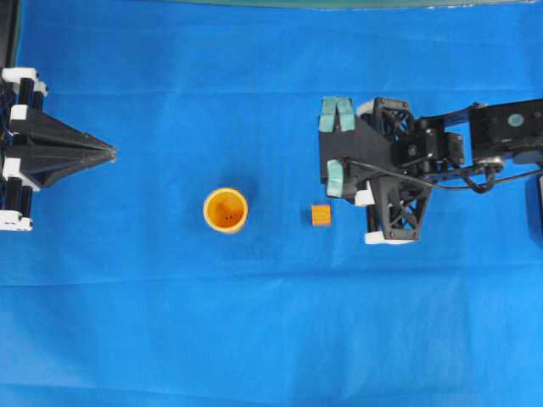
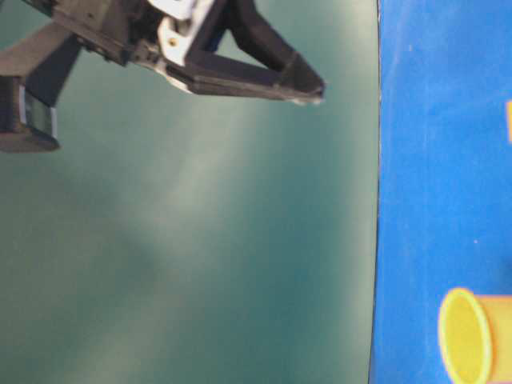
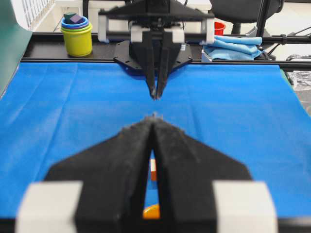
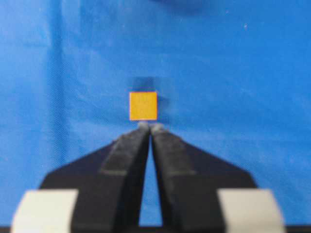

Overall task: Move the block forward with right arm.
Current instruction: 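Move the right gripper left over the small orange cube, then lower the right gripper and close it around the orange cube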

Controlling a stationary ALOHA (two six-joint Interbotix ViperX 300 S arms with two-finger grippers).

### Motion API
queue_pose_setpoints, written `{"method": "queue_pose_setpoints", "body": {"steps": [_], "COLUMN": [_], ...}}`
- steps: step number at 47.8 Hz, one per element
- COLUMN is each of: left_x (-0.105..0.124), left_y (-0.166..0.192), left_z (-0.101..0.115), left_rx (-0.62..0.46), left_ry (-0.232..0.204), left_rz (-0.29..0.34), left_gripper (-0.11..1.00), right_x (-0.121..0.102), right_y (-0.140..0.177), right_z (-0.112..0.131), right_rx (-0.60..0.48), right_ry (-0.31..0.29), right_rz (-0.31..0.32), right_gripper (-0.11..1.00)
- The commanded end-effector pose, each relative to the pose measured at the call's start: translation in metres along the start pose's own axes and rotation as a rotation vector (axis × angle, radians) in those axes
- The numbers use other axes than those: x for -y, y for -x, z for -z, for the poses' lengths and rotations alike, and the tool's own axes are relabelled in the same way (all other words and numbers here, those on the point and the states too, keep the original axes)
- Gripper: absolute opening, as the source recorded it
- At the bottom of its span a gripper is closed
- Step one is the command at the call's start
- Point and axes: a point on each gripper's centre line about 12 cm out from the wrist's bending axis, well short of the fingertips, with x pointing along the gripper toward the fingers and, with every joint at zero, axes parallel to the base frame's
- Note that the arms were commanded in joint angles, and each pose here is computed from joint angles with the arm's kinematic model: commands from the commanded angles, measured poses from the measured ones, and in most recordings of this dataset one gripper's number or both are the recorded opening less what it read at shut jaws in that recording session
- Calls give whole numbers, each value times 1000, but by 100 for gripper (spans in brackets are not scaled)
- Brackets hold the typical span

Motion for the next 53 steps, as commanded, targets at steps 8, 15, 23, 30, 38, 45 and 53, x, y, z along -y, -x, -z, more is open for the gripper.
{"method": "queue_pose_setpoints", "body": {"steps": [8,15,23,30,38,45,53], "left_x": [0,0,0,0,0,0,0], "left_y": [-2,-2,-2,-2,-2,-2,-2], "left_z": [-13,-13,-15,-15,-15,-16,-17], "left_rx": [35,35,40,38,40,41,43], "left_ry": [-1,-1,-1,-1,-1,-1,-1], "left_rz": [2,2,2,2,2,2,2], "left_gripper": [1,1,1,1,1,1,1], "right_x": [-2,-2,-4,-5,-5,-5,-6], "right_y": [-7,-19,-37,-55,-72,-83,-96], "right_z": [-10,-7,-3,1,6,11,18], "right_rx": [34,18,-5,-15,-38,-54,-72], "right_ry": [2,4,6,9,9,4,-1], "right_rz": [-3,-4,-6,-7,-7,-9,-12], "right_gripper": [40,49,55,58,62,63,63]}}
